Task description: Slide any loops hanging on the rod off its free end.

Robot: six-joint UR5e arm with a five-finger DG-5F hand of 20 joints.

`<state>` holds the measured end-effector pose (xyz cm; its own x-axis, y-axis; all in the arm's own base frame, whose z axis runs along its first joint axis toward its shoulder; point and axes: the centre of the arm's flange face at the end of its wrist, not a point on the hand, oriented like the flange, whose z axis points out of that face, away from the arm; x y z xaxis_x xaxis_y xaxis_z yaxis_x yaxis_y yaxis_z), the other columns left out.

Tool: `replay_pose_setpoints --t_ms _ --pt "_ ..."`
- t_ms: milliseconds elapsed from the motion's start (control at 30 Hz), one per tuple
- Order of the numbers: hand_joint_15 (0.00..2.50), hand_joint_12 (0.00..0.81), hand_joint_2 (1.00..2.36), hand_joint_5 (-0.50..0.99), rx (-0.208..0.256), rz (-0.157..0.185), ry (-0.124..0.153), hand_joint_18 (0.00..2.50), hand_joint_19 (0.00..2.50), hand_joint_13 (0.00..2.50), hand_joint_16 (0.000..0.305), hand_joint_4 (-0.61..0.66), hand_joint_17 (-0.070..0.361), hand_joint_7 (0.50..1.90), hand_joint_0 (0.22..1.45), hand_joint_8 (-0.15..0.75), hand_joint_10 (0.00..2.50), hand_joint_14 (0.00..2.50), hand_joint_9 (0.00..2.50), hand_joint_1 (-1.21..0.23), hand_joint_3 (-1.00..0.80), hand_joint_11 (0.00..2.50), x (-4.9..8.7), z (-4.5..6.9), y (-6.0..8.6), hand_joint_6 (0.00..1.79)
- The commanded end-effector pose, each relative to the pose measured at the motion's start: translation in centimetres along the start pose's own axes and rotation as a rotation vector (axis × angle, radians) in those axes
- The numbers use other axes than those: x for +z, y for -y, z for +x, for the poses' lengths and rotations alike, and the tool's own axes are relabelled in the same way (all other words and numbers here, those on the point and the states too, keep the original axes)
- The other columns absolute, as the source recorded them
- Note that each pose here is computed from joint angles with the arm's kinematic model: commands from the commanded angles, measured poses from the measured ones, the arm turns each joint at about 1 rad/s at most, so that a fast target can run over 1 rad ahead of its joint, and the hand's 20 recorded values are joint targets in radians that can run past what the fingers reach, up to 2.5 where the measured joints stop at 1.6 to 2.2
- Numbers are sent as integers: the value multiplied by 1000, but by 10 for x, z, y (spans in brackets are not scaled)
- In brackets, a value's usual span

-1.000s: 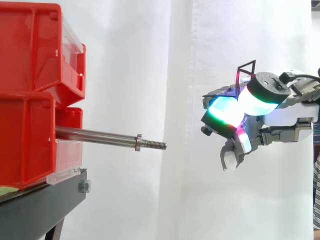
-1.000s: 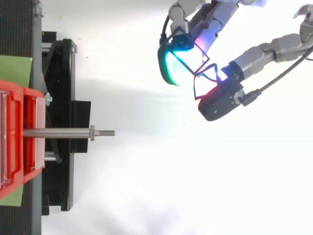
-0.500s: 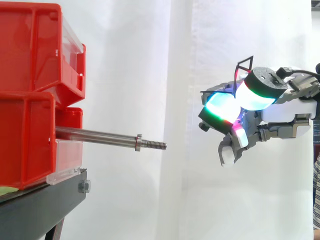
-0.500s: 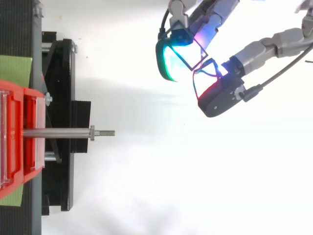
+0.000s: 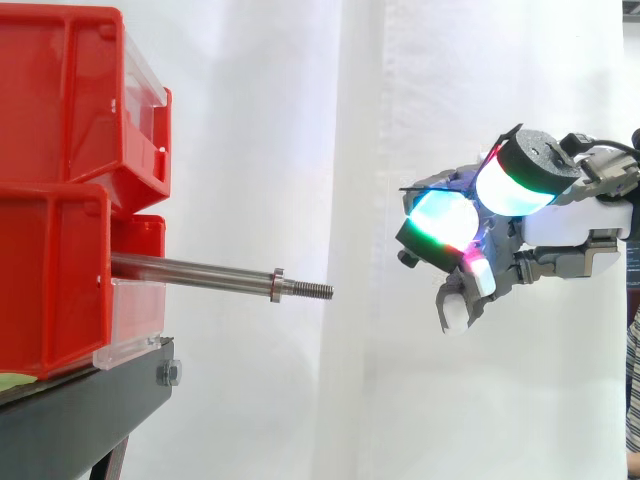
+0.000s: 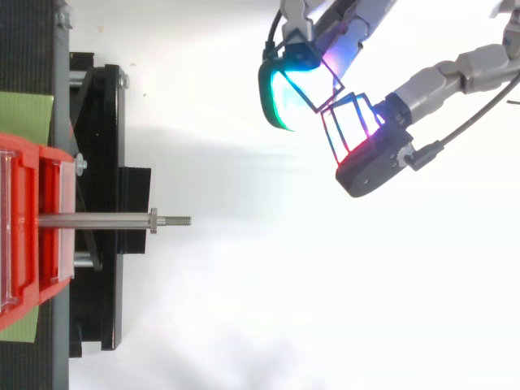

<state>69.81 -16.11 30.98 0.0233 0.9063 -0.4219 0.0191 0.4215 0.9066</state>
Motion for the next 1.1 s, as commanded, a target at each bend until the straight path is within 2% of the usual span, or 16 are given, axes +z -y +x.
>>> replay_pose_setpoints --t_ms 0,233,500,667,800,900,1000,1067 --pt "338 345 1000 -103 0 0 0 714 338 899 39 165 88 1029 483 297 14 14 1066 -851 -500 449 0 0 0 780" --pt "330 357 1000 -93 0 -1 1 735 319 907 42 207 95 1036 442 311 12 13 1074 -820 -500 445 0 0 0 740" --pt "326 361 1000 -78 0 -1 1 737 328 890 44 228 99 1172 435 315 13 13 1055 -811 -500 431 0 0 0 618" --pt "324 365 1000 -76 0 -3 0 740 336 886 46 228 103 1195 422 320 11 12 1051 -797 -500 424 0 0 0 594" --pt "335 356 1000 -66 0 -3 0 744 365 902 45 179 101 1228 455 311 11 14 1084 -606 -500 419 0 0 0 582" --pt "344 347 1000 -63 0 -4 -2 736 392 904 42 143 96 1261 482 303 12 12 1099 -533 -500 434 1 1 -1 580" --pt "355 327 1000 -64 0 -4 -2 706 421 888 39 103 87 1266 547 289 13 15 1099 -535 -500 441 1 1 -1 604" --pt "366 321 1000 -73 0 -4 -2 695 437 889 37 90 84 1204 592 286 13 14 1105 -586 -500 456 1 1 -1 662"
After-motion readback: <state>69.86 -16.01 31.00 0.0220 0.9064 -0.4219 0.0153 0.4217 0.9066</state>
